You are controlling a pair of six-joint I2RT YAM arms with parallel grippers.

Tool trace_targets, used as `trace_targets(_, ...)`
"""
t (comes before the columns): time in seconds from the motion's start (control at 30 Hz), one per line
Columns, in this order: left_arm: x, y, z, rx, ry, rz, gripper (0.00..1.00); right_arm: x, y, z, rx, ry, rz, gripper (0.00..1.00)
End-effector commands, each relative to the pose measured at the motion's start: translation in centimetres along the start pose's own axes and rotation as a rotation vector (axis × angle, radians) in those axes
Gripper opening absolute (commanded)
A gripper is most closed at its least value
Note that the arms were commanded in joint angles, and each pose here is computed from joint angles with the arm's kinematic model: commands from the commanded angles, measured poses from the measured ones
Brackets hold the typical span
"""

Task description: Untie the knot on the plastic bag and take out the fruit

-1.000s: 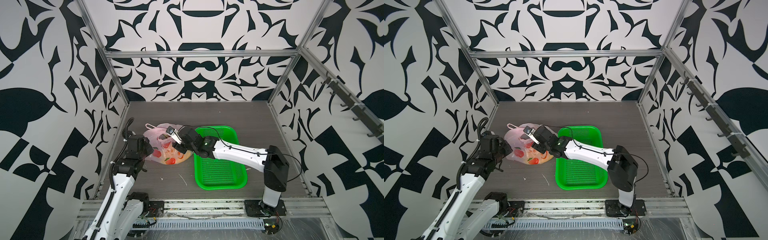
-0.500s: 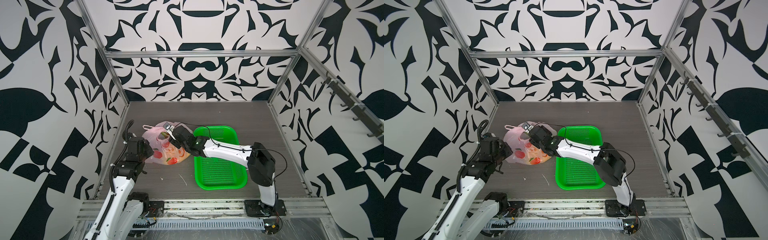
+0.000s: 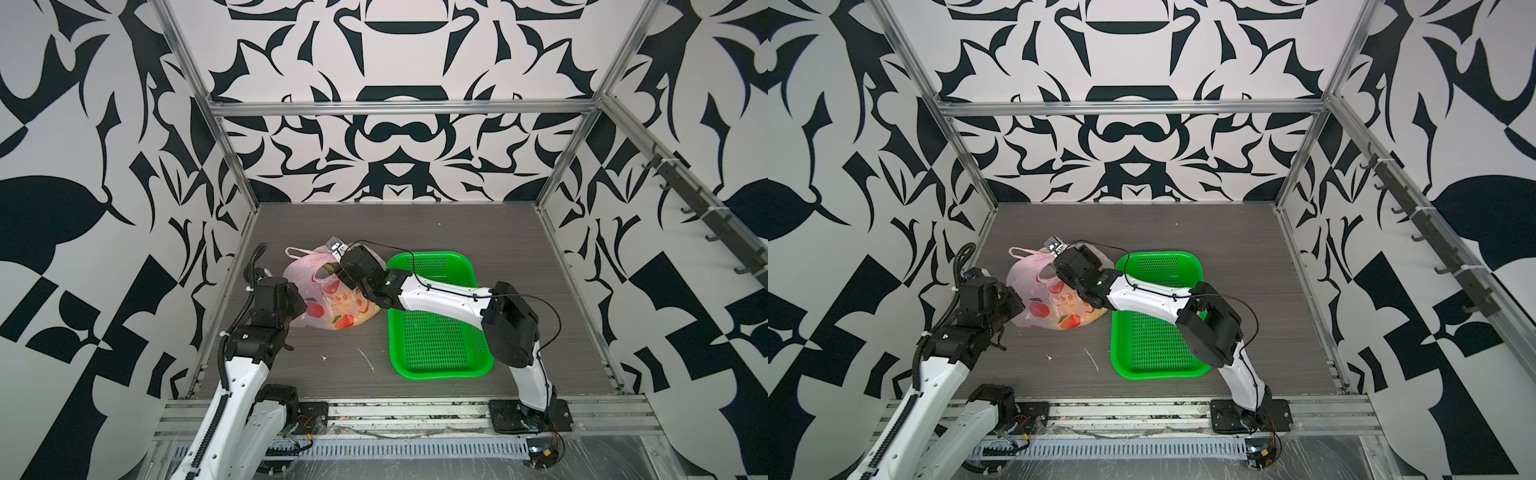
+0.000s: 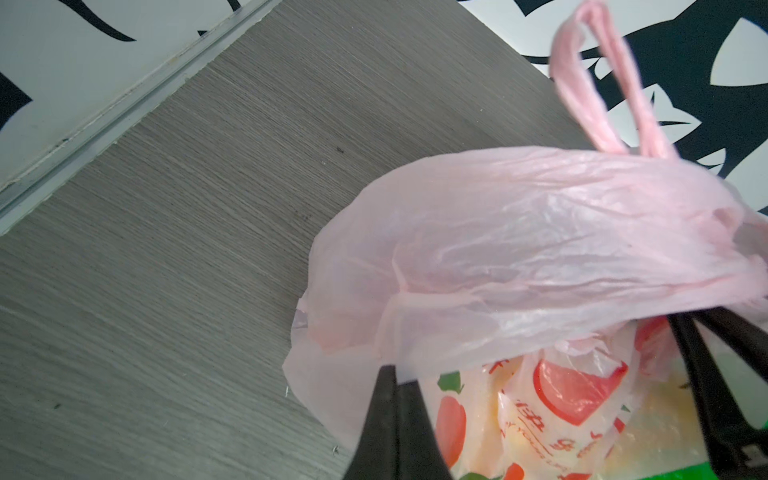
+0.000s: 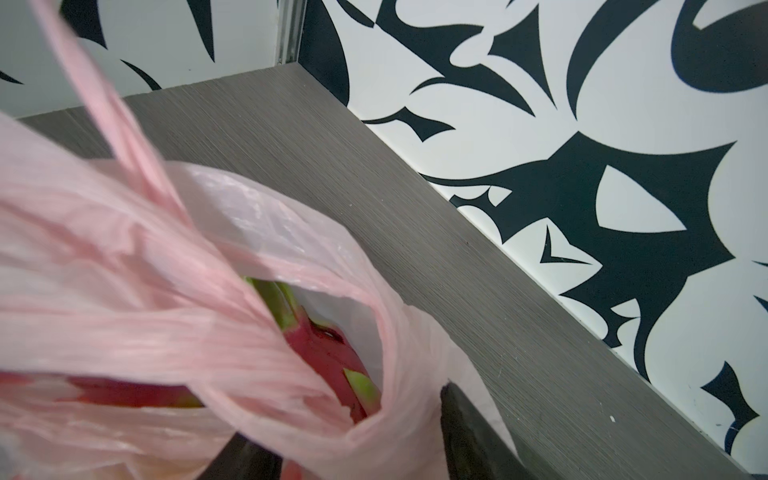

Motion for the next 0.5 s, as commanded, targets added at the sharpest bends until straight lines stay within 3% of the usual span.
trace_targets(0.0,0.2,0.8,0.1,-0.048,-0.015,0.003,0.00,-4.4,-3.5,-1.5,0.071,-0.114,0.117,0.60)
trace_targets(0.3,0.6,1.9,0.6,-0.118,-0.021,-0.014,0.00,-4.1,-8.5,-1.7,0.126,-0.096,0.200,0.59)
trace_targets(0.47,1.0,2.2,1.2,-0.133,-0.010,-0.030,0.00,-3.9,-9.3,-2.1,0.099,-0.082,0.224,0.55)
Point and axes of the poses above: each gripper's point midway between its finger pads, its own z axis out along the fingers, its own y axis along the line the jaws close on, x = y × z, the point moved 4 cm from there along -z, back along the fingers, and after that the axes turned 14 degrees about z, right-handed, at the moved point
